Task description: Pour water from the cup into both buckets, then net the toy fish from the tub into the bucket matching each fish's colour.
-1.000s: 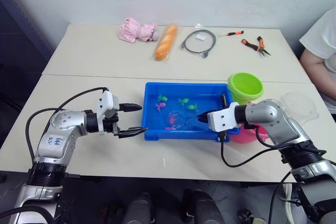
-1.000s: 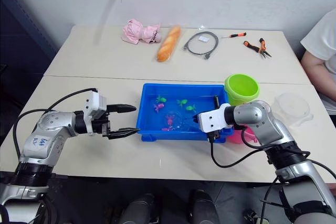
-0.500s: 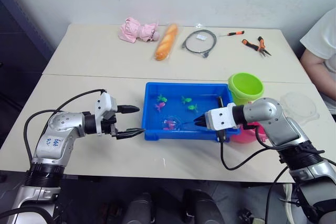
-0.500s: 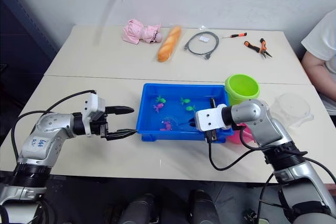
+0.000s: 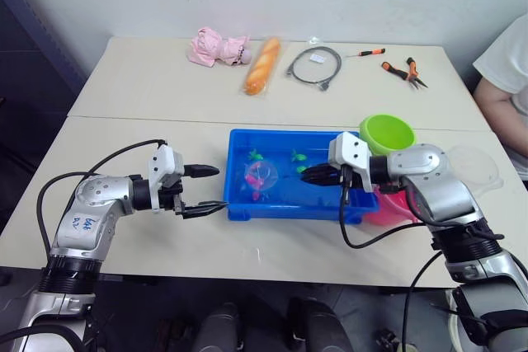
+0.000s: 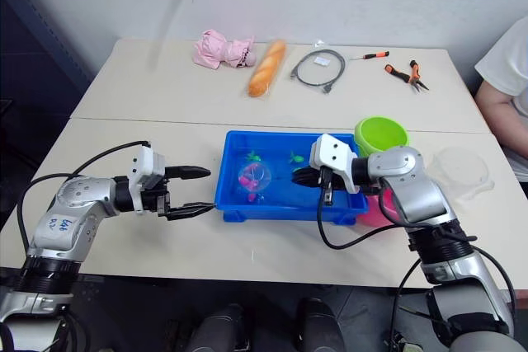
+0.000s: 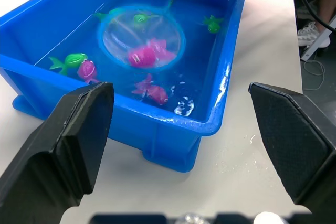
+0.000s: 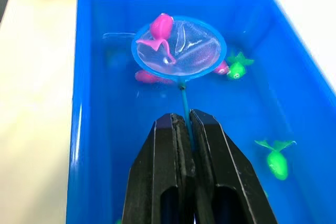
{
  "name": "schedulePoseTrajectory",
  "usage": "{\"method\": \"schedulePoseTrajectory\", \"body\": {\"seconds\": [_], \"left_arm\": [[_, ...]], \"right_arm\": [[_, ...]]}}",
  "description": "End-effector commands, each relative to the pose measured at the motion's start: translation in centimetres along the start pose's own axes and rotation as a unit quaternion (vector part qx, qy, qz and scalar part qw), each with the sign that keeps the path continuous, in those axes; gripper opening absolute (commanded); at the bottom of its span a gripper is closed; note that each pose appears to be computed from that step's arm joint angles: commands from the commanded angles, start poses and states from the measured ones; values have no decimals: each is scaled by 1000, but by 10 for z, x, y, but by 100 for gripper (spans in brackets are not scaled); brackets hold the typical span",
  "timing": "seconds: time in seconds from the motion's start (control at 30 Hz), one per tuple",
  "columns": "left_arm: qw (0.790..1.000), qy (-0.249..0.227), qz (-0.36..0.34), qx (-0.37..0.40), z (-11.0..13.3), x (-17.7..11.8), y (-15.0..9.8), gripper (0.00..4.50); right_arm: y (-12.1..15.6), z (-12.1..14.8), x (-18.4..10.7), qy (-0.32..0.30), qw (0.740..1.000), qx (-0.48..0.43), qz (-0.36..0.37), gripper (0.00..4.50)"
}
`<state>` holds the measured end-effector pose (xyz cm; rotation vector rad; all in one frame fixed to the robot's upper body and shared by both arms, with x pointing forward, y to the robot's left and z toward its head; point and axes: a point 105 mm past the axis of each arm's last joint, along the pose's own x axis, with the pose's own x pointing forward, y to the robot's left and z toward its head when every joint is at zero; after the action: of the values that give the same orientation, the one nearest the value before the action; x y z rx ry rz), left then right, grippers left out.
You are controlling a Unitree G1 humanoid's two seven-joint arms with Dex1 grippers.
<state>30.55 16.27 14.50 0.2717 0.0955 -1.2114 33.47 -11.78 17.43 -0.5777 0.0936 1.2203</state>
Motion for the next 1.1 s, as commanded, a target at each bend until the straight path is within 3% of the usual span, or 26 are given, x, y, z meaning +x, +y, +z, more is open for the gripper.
{"method": "schedulePoseTrajectory", "body": {"seconds": [0.03,0.2,0.4,0.57,0.67,0.87,1.1], "left_arm": [[999,-28,-4,19,14,-2,0,439],[997,-76,-13,10,27,9,-3,439],[993,-111,-47,12,43,32,-8,439],[989,-118,-91,-8,49,53,-16,439],[983,-119,-137,0,53,66,-30,439],[976,-147,-158,11,67,83,-36,439],[975,-152,-158,22,71,86,-37,439]], "right_arm": [[-9,20,-27,-28,999,-12,-45,0],[7,22,-63,-48,995,17,-82,0],[20,21,-104,-58,980,31,-190,0],[29,15,-137,-58,962,39,-263,0],[43,5,-162,-25,953,50,-296,0],[69,-19,-220,41,912,68,-403,0],[95,-56,-248,138,884,4,-447,0]]}}
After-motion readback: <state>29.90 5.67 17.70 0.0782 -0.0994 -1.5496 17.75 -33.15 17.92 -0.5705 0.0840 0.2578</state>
